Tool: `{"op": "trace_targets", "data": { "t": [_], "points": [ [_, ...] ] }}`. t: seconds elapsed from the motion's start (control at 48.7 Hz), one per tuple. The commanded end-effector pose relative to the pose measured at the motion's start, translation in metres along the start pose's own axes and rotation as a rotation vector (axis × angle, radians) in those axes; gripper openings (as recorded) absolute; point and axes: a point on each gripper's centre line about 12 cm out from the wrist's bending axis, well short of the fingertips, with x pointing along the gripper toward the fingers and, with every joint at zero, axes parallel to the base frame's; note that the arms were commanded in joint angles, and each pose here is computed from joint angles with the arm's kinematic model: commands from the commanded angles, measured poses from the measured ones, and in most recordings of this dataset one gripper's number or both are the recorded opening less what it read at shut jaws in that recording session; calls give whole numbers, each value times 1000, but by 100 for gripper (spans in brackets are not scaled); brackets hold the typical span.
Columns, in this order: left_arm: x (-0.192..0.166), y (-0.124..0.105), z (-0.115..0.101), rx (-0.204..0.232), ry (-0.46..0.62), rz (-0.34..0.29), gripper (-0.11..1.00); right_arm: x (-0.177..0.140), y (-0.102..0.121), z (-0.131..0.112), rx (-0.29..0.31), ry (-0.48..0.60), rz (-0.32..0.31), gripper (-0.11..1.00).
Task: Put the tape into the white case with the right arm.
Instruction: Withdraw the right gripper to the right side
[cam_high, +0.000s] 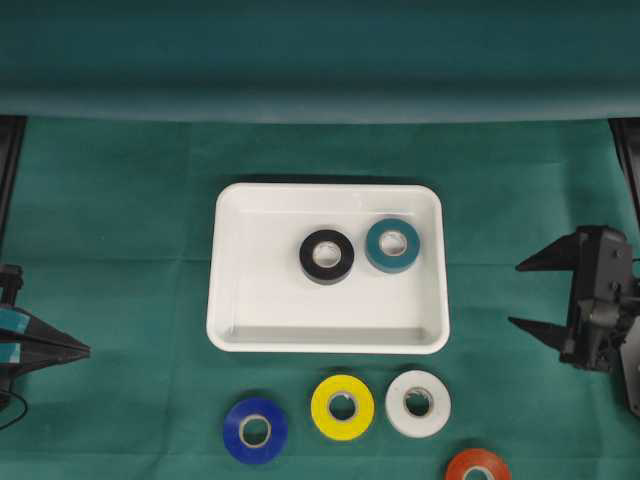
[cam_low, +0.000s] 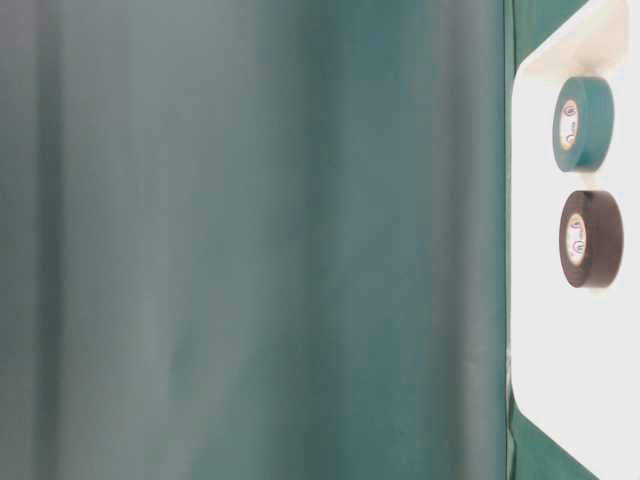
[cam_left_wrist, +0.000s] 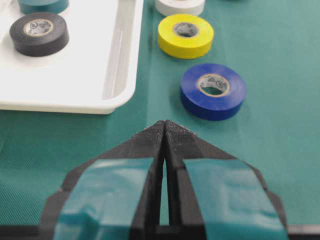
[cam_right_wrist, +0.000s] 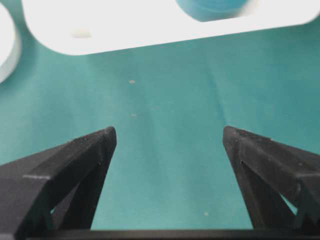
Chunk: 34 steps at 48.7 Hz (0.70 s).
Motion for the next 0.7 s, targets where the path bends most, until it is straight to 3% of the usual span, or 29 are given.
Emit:
{"op": "trace_targets", "data": {
  "t": [0.0,0.472,0.677],
  "points": [
    [1,-1,2,-1,-3,-3,0,-1,8,4,-23,-20,34,74],
    [-6,0,-8,7,-40,-5,0,-6,47,-11,-180,-33,218,74],
    [-10,0,-17,10,-86,-7,0,-8,49,-13,-195,-59,239,74]
  ]
}}
